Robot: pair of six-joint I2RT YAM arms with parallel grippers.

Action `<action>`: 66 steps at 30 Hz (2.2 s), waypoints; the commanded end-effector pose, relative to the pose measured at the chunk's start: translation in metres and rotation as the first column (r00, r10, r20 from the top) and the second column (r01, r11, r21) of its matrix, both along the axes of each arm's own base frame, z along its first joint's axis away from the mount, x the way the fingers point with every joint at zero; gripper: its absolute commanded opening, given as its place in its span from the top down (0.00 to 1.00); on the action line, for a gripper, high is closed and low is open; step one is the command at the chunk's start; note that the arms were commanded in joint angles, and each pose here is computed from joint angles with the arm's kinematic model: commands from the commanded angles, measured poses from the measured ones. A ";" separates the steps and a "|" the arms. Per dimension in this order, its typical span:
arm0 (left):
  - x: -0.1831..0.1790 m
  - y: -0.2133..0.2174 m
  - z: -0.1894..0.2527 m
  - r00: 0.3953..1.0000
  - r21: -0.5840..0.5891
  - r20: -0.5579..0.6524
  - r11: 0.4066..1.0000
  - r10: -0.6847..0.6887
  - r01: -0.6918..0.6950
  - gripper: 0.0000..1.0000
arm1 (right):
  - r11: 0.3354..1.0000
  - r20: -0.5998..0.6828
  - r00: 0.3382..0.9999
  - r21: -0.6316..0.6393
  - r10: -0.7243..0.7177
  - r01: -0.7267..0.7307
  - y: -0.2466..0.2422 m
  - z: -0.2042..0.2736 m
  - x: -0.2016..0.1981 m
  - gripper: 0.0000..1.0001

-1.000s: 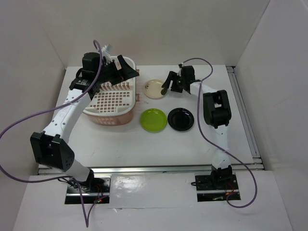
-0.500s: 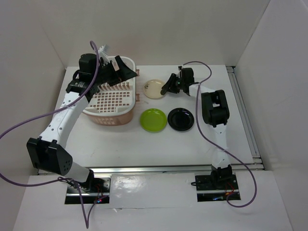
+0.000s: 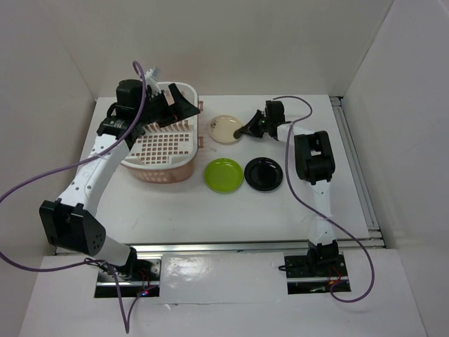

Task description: Load the plates into the dish rack

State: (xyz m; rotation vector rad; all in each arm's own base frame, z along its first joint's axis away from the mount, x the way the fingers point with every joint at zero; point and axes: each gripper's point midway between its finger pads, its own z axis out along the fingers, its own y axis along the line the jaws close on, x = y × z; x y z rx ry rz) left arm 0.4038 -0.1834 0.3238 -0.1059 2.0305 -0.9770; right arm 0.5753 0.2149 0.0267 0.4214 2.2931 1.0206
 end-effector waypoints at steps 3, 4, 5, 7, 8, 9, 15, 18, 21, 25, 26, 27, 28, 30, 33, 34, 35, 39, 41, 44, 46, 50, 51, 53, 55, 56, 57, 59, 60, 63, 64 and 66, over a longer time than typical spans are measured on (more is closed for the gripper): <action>0.010 0.000 0.017 0.997 0.030 0.079 1.000 -0.012 0.010 0.00 | 0.980 0.143 0.971 -0.026 -0.191 0.196 -0.042 0.095 0.020 1.00; 0.009 0.000 0.022 0.996 0.028 0.087 1.000 -0.012 0.010 0.00 | 0.975 0.155 0.966 -0.053 -0.205 0.215 -0.048 0.106 0.017 1.00; 0.013 -0.001 0.020 0.996 0.037 0.089 0.999 -0.016 0.012 0.00 | 0.970 0.200 0.955 -0.060 -0.219 0.235 -0.053 0.128 0.020 1.00; 0.017 -0.002 0.025 0.995 0.035 0.099 0.999 -0.016 0.012 0.00 | 0.956 0.291 0.925 -0.087 -0.246 0.281 -0.066 0.176 0.014 1.00; 0.021 -0.002 0.019 0.996 0.038 0.084 0.999 -0.016 0.013 0.00 | 0.952 0.313 0.917 -0.095 -0.248 0.290 -0.069 0.186 0.009 1.00; 0.024 -0.003 0.020 0.996 0.038 0.086 0.999 -0.016 0.013 0.00 | 0.953 0.329 0.913 -0.101 -0.240 0.286 -0.070 0.197 0.003 1.00; 0.029 -0.015 0.022 0.994 0.044 0.092 0.998 -0.050 0.046 0.00 | 0.990 0.432 0.899 -0.083 -0.068 0.115 -0.043 0.271 -0.061 1.00; 0.031 -0.018 0.018 0.995 0.057 0.087 0.997 -0.051 0.046 0.00 | 0.995 0.480 0.871 -0.062 0.103 -0.083 -0.012 0.288 -0.093 1.00; 0.035 -0.020 0.018 0.994 0.054 0.086 0.997 -0.061 0.057 0.00 | 0.959 0.450 0.847 -0.114 0.283 -0.260 0.025 0.281 -0.123 1.00; 0.034 -0.025 0.017 0.994 0.030 0.073 0.997 -0.078 0.076 0.00 | 0.945 0.476 0.817 -0.127 0.325 -0.302 0.045 0.283 -0.139 1.00; 0.034 -0.025 0.017 0.994 0.030 0.073 0.997 -0.078 0.076 0.00 | 0.946 0.468 0.823 -0.118 0.320 -0.301 0.044 0.279 -0.143 1.00; 0.034 -0.026 0.020 0.993 0.026 0.083 0.996 -0.086 0.084 0.00 | 0.943 0.473 0.818 -0.104 0.327 -0.316 0.049 0.282 -0.148 1.00; 0.034 -0.026 0.020 0.993 0.026 0.083 0.996 -0.086 0.084 0.00 | 0.940 0.481 0.811 -0.101 0.332 -0.325 0.051 0.282 -0.149 1.00; 0.033 -0.027 0.020 0.992 0.023 0.082 0.995 -0.095 0.093 0.03 | 0.941 0.502 0.802 -0.076 0.322 -0.330 0.051 0.293 -0.155 1.00; 0.033 -0.029 0.015 0.991 0.019 0.083 0.994 -0.104 0.103 0.13 | 0.937 0.529 0.785 -0.065 0.323 -0.342 0.053 0.301 -0.157 1.00; 0.033 -0.029 0.011 0.992 0.021 0.073 0.994 -0.105 0.103 0.15 | 0.937 0.529 0.785 -0.065 0.323 -0.342 0.053 0.301 -0.157 1.00; 0.033 -0.029 0.011 0.992 0.021 0.073 0.994 -0.105 0.103 0.15 | 0.937 0.529 0.785 -0.065 0.323 -0.342 0.053 0.301 -0.157 1.00; 0.031 -0.030 0.000 0.993 0.013 0.049 0.994 -0.110 0.110 0.23 | 0.939 0.563 0.766 -0.057 0.310 -0.339 0.052 0.320 -0.163 1.00; 0.028 -0.031 0.003 0.991 0.008 0.059 0.993 -0.120 0.120 0.28 | 0.941 0.570 0.767 -0.035 0.295 -0.336 0.053 0.325 -0.162 1.00; 0.028 -0.031 -0.005 0.992 0.010 0.045 0.993 -0.120 0.120 0.33 | 0.942 0.578 0.765 -0.019 0.283 -0.334 0.049 0.332 -0.163 1.00; 0.027 -0.032 -0.005 0.991 0.006 0.045 0.992 -0.129 0.128 0.48 | 0.942 0.593 0.755 -0.019 0.280 -0.334 0.049 0.338 -0.165 1.00; 0.026 -0.030 -0.001 0.992 0.002 0.049 0.993 -0.116 0.116 0.88 | 0.943 0.590 0.759 -0.012 0.276 -0.333 0.048 0.337 -0.167 1.00; 0.026 -0.030 -0.001 0.992 0.002 0.049 0.993 -0.116 0.116 0.93 | 0.943 0.590 0.759 -0.012 0.276 -0.333 0.048 0.337 -0.167 1.00; 0.028 -0.030 0.003 0.993 0.004 0.058 0.994 -0.107 0.107 1.00 | 0.943 0.581 0.765 -0.011 0.277 -0.333 0.048 0.335 -0.168 1.00; 0.028 -0.028 0.005 0.994 0.008 0.058 0.995 -0.097 0.097 1.00 | 0.946 0.581 0.767 -0.012 0.271 -0.325 0.047 0.334 -0.166 0.80; 0.029 -0.025 0.011 0.995 0.015 0.069 0.997 -0.073 0.073 1.00 | 0.951 0.589 0.766 -0.014 0.258 -0.310 0.045 0.338 -0.166 0.46; 0.032 -0.022 0.020 0.994 0.027 0.092 0.998 -0.060 0.058 1.00 | 0.955 0.574 0.780 -0.015 0.251 -0.296 0.044 0.332 -0.164 0.11; 0.038 -0.011 0.024 0.995 0.066 0.099 0.998 0.003 -0.010 1.00 | 0.967 0.573 0.787 -0.043 0.229 -0.250 0.037 0.330 -0.160 0.00; 0.041 -0.005 0.039 0.990 0.087 0.141 0.995 0.029 -0.042 1.00 | 0.972 0.558 0.800 -0.054 0.220 -0.229 0.031 0.325 -0.157 0.00; 0.055 0.031 0.054 0.963 0.183 0.191 0.957 0.189 -0.224 1.00 | 0.986 0.532 0.831 -0.099 0.164 -0.131 0.014 0.315 -0.147 0.00; 0.061 0.043 0.067 0.944 0.201 0.227 0.936 0.241 -0.288 1.00 | 0.986 0.530 0.832 -0.115 0.161 -0.117 0.011 0.313 -0.145 0.00; 0.072 0.074 0.073 0.887 0.280 0.293 0.856 0.356 -0.435 1.00 | 0.986 0.507 0.849 -0.137 0.153 -0.096 0.004 0.302 -0.143 0.00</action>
